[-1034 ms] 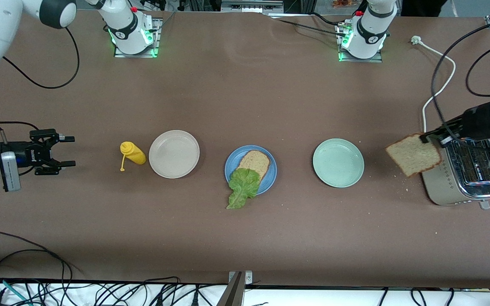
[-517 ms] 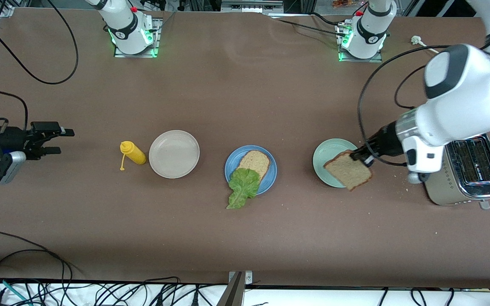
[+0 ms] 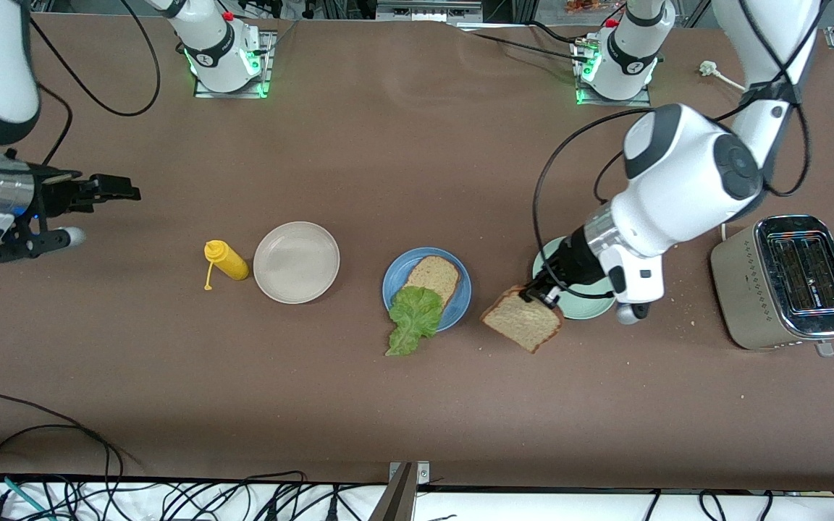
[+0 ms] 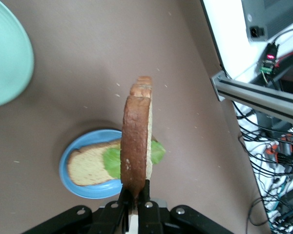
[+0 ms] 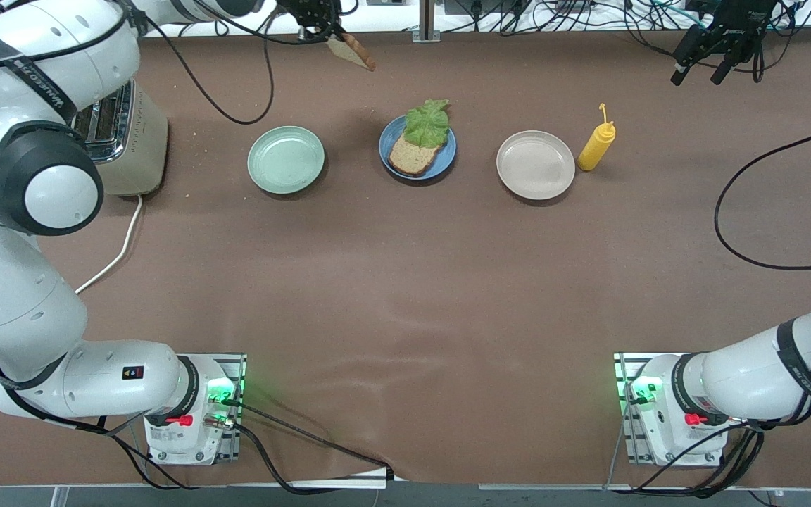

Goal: Make sandwich in blue plate with both arms
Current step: 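Lower the toast onto the lettuce with the left gripper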

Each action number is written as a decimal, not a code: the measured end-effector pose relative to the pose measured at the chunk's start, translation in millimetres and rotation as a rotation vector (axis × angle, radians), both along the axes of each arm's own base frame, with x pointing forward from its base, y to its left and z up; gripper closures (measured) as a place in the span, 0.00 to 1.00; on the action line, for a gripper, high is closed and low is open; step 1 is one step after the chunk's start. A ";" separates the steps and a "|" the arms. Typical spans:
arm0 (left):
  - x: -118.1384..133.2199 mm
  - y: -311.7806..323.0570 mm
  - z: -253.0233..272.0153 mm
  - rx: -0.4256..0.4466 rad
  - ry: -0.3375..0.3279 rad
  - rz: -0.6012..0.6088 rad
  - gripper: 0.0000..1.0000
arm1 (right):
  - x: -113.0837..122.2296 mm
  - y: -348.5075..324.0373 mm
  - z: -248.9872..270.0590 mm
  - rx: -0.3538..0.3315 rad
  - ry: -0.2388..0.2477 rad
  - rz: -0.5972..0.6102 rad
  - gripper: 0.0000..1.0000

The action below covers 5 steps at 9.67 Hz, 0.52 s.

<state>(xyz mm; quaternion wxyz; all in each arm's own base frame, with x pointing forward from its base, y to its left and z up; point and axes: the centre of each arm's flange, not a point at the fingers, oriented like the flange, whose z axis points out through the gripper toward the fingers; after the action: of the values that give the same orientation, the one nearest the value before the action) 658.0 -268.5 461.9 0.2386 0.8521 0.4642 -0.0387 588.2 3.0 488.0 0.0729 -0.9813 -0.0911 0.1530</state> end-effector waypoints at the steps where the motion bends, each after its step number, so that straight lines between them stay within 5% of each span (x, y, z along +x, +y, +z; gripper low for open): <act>1: -0.9 -21.8 -11.6 -0.026 -0.020 0.007 0.92 | -15.1 12.8 7.1 -0.062 -0.031 -0.037 0.00; 5: -12.4 -99.6 -56.4 -0.133 -0.096 0.039 0.92 | -56.6 -14.2 67.5 -0.103 -0.233 -0.180 0.00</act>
<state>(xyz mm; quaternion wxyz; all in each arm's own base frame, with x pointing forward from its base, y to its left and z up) 645.6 -368.2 405.5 0.3172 0.8261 0.4651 -0.0238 531.6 -11.2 555.5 0.0246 -0.9991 -0.0029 0.0353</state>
